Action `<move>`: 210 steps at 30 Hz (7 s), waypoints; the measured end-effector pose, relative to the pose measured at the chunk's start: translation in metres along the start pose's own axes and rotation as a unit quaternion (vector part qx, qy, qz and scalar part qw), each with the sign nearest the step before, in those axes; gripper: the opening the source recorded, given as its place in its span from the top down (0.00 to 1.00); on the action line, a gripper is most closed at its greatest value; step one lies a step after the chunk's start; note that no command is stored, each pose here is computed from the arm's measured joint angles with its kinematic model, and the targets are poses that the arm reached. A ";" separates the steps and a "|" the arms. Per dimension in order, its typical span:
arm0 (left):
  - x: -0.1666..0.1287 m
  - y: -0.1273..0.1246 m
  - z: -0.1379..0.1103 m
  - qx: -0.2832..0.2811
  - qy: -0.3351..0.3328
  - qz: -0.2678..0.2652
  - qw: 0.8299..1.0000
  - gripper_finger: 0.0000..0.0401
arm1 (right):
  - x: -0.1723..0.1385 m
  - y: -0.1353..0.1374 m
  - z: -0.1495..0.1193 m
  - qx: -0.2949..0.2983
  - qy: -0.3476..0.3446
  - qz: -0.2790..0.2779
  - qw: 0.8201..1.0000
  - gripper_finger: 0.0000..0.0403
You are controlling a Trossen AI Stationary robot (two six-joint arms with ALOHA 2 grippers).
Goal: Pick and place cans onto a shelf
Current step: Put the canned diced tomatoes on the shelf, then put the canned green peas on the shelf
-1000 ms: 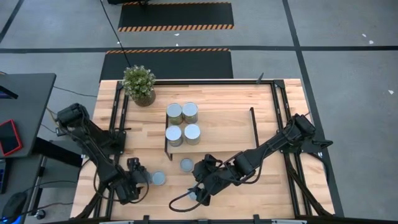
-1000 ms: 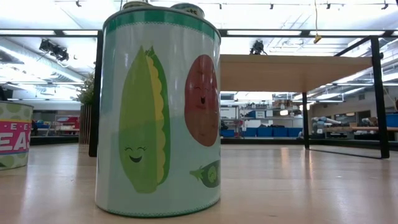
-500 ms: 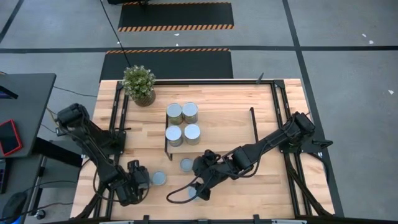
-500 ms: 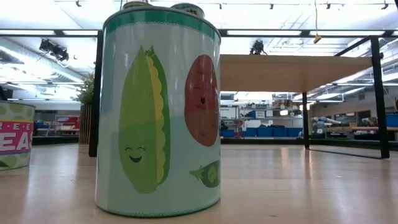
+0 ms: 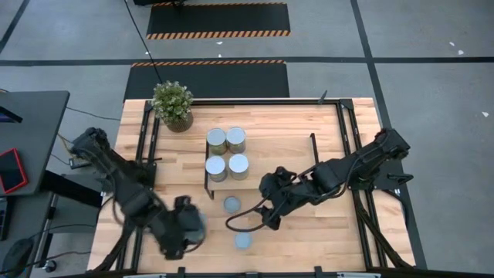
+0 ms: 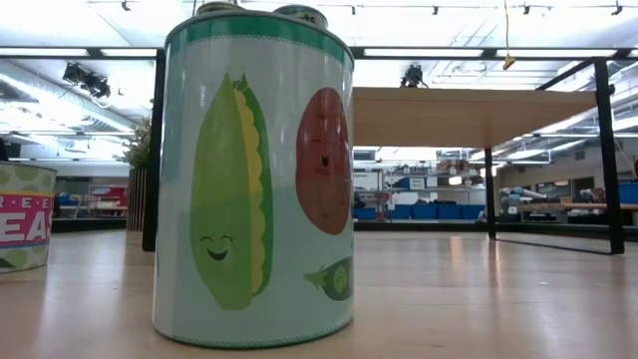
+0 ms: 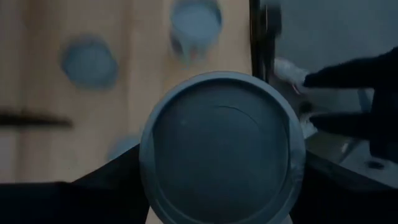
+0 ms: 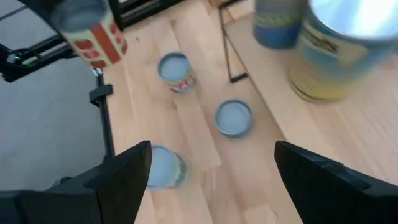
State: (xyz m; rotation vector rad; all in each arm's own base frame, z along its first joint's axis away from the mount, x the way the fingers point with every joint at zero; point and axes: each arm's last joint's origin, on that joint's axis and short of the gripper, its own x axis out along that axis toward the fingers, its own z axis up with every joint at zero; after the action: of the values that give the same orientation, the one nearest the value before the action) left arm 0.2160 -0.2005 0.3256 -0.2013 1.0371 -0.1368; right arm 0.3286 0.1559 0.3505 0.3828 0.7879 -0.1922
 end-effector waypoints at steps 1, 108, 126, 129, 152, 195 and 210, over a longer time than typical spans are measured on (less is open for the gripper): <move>-0.003 0.003 0.013 0.002 -0.009 0.000 1.000 0.30 | -0.001 -0.003 -0.002 0.004 0.003 -0.003 1.000 0.14; -0.092 0.156 0.191 0.024 -0.122 0.156 0.980 0.02 | -0.002 -0.204 0.010 -0.113 -0.010 -0.131 0.985 0.14; -0.069 0.044 0.074 0.089 -0.004 0.104 0.991 0.09 | -0.038 -0.131 0.000 -0.112 -0.074 -0.131 0.982 0.14; -0.055 0.033 0.052 0.056 0.000 0.088 0.995 0.09 | -0.039 -0.126 -0.003 -0.107 -0.079 -0.130 0.982 0.14; 0.077 0.017 -0.101 -0.094 0.093 0.091 0.987 0.09 | -0.050 -0.099 0.008 -0.079 -0.135 -0.103 0.982 0.14; 0.062 0.027 0.007 -0.002 -0.012 0.007 1.000 0.28 | -0.050 -0.102 0.005 -0.045 -0.111 -0.091 0.989 0.14; 0.043 0.086 0.149 0.076 -0.063 0.051 0.994 0.28 | -0.084 -0.120 -0.003 -0.006 -0.088 -0.073 0.993 0.14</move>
State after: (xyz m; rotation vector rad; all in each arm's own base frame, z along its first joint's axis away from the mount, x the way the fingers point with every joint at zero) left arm 0.3680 -0.1108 0.3436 -0.0189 0.9052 -0.1079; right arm 0.2314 0.0491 0.3778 0.2920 0.6433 -0.3538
